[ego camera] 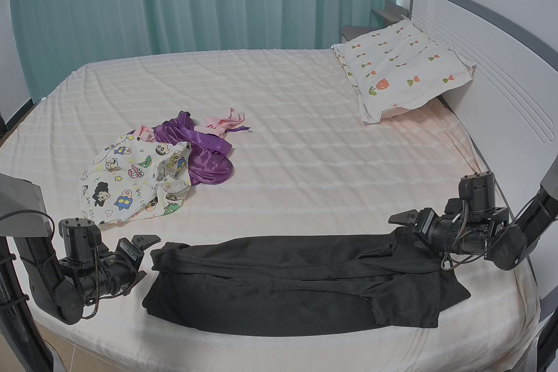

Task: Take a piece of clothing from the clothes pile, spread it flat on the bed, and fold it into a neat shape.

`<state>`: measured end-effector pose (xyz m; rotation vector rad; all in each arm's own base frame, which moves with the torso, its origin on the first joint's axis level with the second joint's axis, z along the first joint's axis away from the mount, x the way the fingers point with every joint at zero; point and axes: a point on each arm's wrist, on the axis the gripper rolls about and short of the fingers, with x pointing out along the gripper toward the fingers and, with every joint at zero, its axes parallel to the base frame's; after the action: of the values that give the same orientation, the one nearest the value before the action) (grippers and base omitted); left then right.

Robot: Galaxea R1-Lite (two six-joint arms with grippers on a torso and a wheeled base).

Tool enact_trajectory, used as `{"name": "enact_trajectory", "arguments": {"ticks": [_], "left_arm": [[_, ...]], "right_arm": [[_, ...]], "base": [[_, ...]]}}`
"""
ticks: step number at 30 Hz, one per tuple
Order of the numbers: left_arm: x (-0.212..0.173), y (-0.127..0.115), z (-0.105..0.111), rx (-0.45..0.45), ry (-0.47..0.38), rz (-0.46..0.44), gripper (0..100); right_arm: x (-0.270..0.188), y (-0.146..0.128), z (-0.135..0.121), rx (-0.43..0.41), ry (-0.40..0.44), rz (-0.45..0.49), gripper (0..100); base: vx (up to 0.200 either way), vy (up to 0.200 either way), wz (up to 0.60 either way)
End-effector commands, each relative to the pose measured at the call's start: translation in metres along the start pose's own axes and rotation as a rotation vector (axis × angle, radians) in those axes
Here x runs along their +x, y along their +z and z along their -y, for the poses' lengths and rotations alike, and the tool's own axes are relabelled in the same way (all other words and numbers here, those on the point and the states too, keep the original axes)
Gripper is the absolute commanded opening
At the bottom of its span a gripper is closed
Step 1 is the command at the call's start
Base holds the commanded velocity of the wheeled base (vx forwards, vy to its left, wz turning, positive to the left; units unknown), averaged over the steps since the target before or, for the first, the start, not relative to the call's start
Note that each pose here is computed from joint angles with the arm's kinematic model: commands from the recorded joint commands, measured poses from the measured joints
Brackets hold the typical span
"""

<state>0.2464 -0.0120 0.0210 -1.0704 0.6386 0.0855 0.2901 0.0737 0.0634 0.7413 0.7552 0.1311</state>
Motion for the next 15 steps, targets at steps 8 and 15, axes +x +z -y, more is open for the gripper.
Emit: {"name": "enact_trajectory", "arguments": {"ticks": [8,15], "left_arm": [[0.001,-0.001,-0.001,0.002,0.002,-0.007,100],[0.002,-0.002,-0.002,0.000,0.009,-0.011,100]], "right_arm": [[0.050,-0.020,-0.003,0.013,-0.056,-0.054,100],[0.060,-0.025,-0.006,0.008,-0.048,-0.072,100]], "base": [[0.000,0.000,0.00],[0.000,0.000,0.00]]}}
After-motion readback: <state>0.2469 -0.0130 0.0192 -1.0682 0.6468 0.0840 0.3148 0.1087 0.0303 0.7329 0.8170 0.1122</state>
